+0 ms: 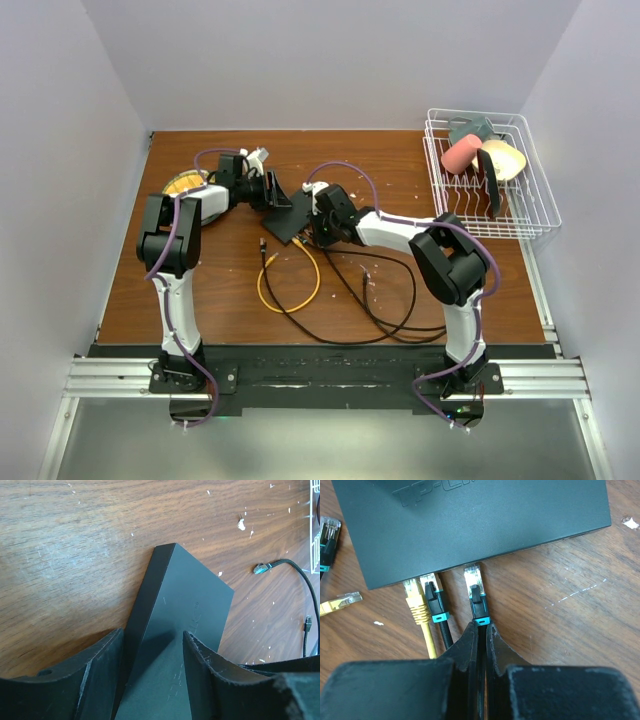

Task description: Insert the plug into the switch port

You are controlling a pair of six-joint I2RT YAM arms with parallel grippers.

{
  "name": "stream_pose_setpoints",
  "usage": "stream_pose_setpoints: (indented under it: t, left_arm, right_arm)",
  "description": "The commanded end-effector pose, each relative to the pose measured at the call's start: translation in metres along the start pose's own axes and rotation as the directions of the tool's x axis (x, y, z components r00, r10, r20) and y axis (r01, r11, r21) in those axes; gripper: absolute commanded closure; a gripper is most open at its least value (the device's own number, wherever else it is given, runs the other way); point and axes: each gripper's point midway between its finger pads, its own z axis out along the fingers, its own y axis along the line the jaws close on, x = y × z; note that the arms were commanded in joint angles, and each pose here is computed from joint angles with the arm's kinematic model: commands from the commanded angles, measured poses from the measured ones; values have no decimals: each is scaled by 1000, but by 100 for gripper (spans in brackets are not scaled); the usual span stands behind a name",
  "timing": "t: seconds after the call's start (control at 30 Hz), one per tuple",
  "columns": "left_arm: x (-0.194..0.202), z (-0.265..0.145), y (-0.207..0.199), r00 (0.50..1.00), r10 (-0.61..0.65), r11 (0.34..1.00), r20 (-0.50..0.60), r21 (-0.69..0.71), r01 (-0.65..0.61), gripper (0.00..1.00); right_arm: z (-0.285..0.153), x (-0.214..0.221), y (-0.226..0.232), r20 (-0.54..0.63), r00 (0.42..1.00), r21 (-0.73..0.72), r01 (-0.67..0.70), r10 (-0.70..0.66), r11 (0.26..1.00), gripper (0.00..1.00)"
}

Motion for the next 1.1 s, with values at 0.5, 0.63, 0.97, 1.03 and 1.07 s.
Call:
stream_pose_setpoints:
  t: [0.5, 0.63, 0.97, 1.03, 1.07]
  left_arm:
    - [4, -6, -7, 1000, -10, 1000, -19, 21, 10, 46]
    - [3, -6, -7, 1000, -8, 1000, -18, 22, 8, 47]
    - [4, -5, -7, 1000, -6, 1000, -22, 23, 6, 47]
    - [4, -5, -7, 1000, -4, 1000, -24, 25, 4, 47]
    - [4, -5, -8, 1000, -3, 1000, -24, 28, 3, 48]
  right_arm:
    - [-27, -49, 13, 157, 988, 28, -5, 1, 1000, 100]
    - [-31, -53, 15, 170, 985, 24, -5, 0, 1000, 100]
    - [-22, -45, 16, 154, 988, 14, -3, 1, 1000, 100]
    - [-17, -42, 16, 156, 988, 11, -1, 0, 1000, 100]
    - [-15, -38, 16, 152, 988, 10, -3, 1, 1000, 100]
